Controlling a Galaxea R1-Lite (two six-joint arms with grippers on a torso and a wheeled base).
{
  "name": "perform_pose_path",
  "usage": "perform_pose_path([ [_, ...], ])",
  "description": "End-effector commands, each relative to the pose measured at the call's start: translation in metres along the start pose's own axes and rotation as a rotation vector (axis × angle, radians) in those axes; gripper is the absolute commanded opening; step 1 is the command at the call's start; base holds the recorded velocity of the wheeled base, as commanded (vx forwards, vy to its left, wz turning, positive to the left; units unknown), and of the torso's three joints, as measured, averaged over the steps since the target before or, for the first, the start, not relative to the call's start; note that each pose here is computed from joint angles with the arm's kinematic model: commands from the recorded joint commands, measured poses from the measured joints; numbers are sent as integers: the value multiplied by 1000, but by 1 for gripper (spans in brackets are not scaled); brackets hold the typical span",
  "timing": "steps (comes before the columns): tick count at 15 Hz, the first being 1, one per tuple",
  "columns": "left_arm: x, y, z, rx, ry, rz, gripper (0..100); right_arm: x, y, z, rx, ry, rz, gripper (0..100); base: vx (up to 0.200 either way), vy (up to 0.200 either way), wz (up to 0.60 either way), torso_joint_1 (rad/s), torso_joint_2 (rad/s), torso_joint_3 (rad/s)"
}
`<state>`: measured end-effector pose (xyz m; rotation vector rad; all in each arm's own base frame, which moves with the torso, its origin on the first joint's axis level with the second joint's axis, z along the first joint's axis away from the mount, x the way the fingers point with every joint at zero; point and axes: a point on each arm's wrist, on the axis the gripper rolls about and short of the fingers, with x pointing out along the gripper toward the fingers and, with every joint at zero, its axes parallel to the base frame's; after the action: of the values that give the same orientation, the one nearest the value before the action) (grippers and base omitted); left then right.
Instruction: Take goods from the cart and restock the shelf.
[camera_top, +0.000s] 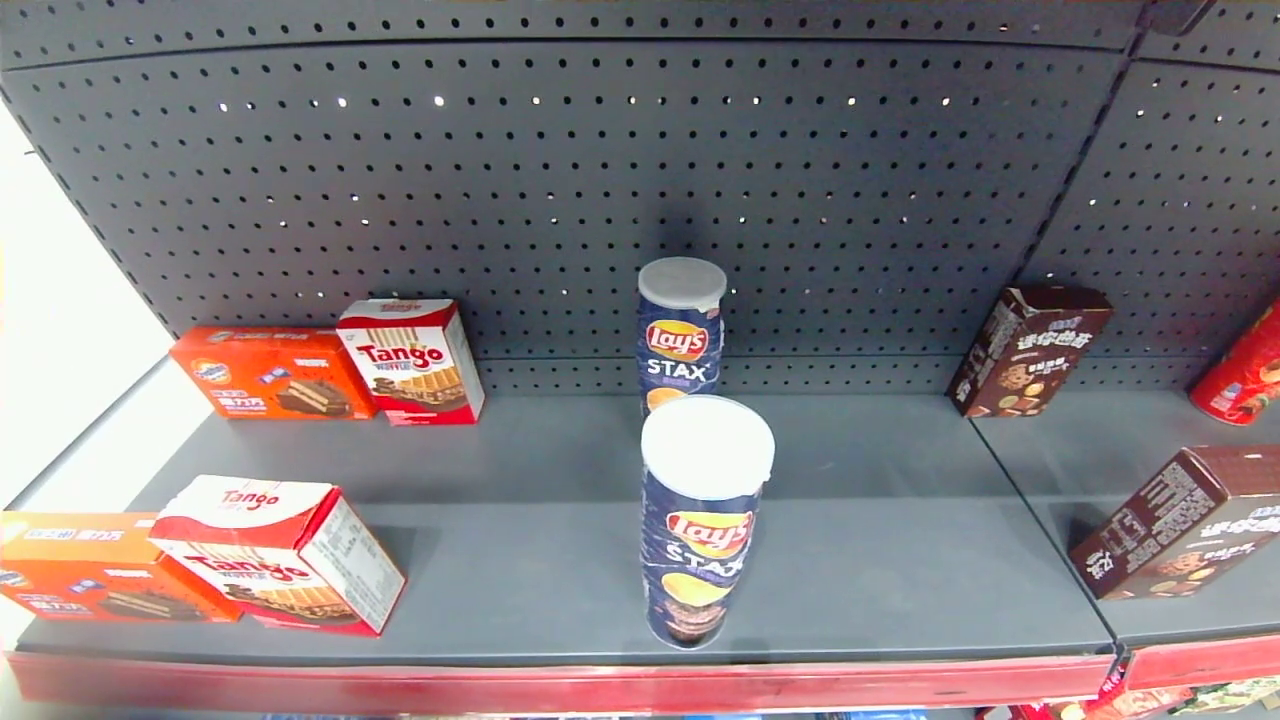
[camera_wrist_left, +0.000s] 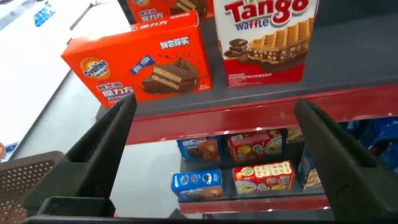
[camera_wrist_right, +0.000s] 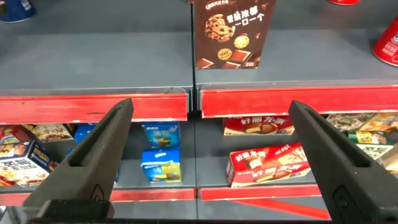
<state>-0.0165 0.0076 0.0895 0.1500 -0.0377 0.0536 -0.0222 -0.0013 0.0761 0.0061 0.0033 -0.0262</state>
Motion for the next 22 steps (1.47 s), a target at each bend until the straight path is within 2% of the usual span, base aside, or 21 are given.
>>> perform_pose_path([
  [1, 0, 0, 3, -57, -26, -13, 100, 0, 0, 0, 0, -3, 0, 100, 0, 0, 0, 0, 0, 0],
  [3, 0, -2, 3, -96, -39, -111, 100, 0, 0, 0, 0, -3, 0, 100, 0, 0, 0, 0, 0, 0],
  [4, 0, -4, 2, -128, -28, -195, 100, 0, 0, 0, 0, -3, 0, 100, 0, 0, 0, 0, 0, 0],
  [5, 0, -5, 0, -141, -4, -218, 100, 0, 0, 0, 0, -3, 0, 100, 0, 0, 0, 0, 0, 0],
  [6, 0, -5, 0, -141, -4, -218, 100, 0, 0, 0, 0, -3, 0, 100, 0, 0, 0, 0, 0, 0],
  [7, 0, -7, -6, -158, 55, -247, 100, 0, 0, 0, 0, -3, 0, 100, 0, 0, 0, 0, 0, 0],
  [8, 0, -7, -6, -167, 57, -252, 100, 0, 0, 0, 0, -3, 0, 100, 0, 0, 0, 0, 0, 0],
  [10, -1, -6, -13, -102, 121, -184, 100, 0, 0, 0, 0, -3, 0, 100, 0, 0, 0, 0, 0, 0],
  [11, -1, -5, -12, -92, 116, -164, 100, 0, 0, 0, 0, -3, 0, 100, 0, 0, 0, 0, 0, 0],
  [13, 0, -5, -12, -100, 111, -154, 100, 0, 0, 0, 0, -3, 0, 100, 0, 0, 0, 0, 0, 0],
  [15, 0, -5, -12, -137, 112, -163, 100, 0, 0, 0, 0, -3, 0, 100, 0, 0, 0, 0, 0, 0],
  [16, 0, -5, -12, -139, 110, -165, 100, 0, 0, 0, 0, -2, 0, 100, 0, 0, 0, 0, 0, 0],
  [18, -2, -10, -11, -135, 126, -77, 100, 0, 0, 0, 0, -3, 0, 100, 0, 0, 0, 0, 0, 0],
  [19, -3, -11, -11, -126, 118, -75, 100, 0, 0, 0, 0, -3, 0, 100, 0, 0, 0, 0, 0, 0],
  [21, -3, -11, -11, -129, 114, -61, 100, 0, 0, 0, 0, -3, 0, 100, 0, 0, 0, 0, 0, 0],
  [22, -8, -10, -12, -110, 36, -110, 100, 0, 0, 0, 0, -3, 0, 100, 0, 0, 0, 0, 0, 0],
])
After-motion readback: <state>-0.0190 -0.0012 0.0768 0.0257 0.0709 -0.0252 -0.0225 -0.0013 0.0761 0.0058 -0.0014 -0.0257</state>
